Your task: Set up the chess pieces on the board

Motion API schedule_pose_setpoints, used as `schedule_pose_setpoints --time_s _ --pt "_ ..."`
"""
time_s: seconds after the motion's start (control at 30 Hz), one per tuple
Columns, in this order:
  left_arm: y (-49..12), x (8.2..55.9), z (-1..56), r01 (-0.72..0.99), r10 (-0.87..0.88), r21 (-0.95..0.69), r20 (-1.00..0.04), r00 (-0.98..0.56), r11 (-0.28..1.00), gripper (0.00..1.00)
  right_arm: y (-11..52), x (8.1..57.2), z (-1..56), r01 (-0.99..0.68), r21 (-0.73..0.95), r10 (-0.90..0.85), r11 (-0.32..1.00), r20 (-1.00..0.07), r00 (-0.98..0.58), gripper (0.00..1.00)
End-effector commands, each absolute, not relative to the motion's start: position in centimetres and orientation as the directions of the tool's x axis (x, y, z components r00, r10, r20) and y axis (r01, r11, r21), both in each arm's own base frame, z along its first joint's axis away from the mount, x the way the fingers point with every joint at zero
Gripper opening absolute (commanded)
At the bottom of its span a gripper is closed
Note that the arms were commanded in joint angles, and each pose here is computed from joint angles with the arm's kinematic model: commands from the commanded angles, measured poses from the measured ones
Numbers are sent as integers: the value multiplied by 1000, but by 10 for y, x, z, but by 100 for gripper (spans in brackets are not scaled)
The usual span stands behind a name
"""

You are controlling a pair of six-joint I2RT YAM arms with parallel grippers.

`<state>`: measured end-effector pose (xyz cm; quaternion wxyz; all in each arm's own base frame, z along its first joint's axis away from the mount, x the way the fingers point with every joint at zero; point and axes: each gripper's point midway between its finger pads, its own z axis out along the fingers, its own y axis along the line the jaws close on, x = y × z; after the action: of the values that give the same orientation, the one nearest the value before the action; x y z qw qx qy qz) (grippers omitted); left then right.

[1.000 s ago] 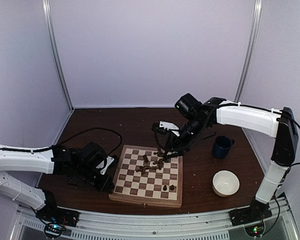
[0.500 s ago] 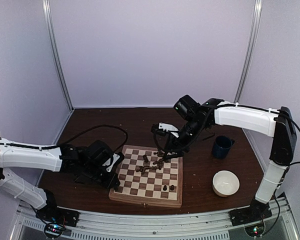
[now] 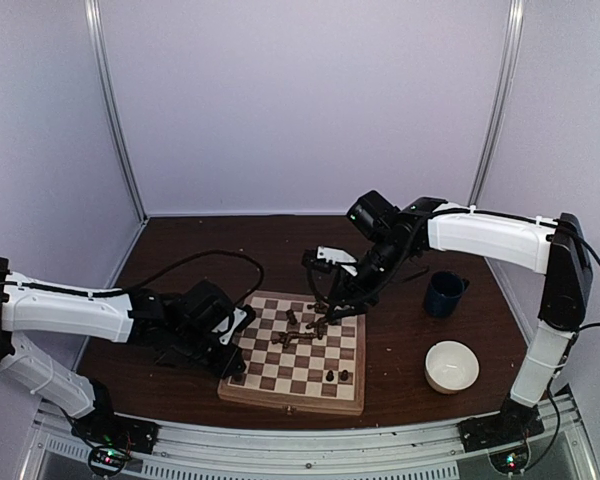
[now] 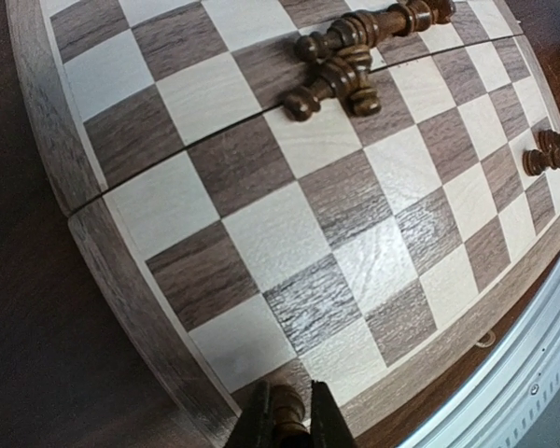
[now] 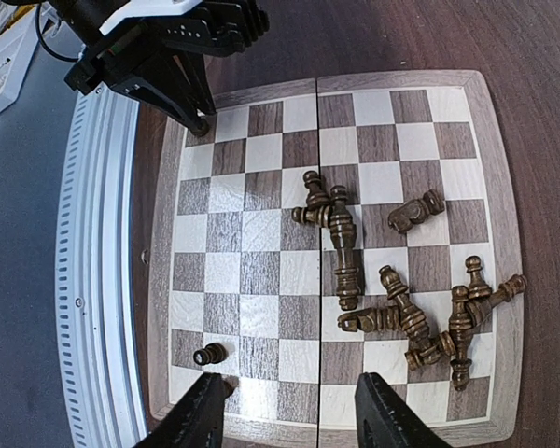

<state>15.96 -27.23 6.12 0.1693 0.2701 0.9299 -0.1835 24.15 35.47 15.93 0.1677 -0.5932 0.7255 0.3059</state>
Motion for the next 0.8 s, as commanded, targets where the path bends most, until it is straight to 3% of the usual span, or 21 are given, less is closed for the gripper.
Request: schedule_pose_setpoints --time_s 0.0,0.43,0.63,0.77 --pt "-284 164 72 587 440 -258 -453 -775 768 13 358 243 162 -965 243 -752 98 -617 -232 52" --pt "-285 164 81 591 436 -259 -468 -769 764 28 359 243 162 -966 243 -752 94 -619 -228 52" --pt "-285 187 125 573 365 -227 -577 -730 787 42 359 245 158 -965 245 -756 97 -612 -232 51" --pt "-290 213 144 527 273 -293 -604 -748 798 40 360 253 151 -967 222 -767 121 -597 -233 49"
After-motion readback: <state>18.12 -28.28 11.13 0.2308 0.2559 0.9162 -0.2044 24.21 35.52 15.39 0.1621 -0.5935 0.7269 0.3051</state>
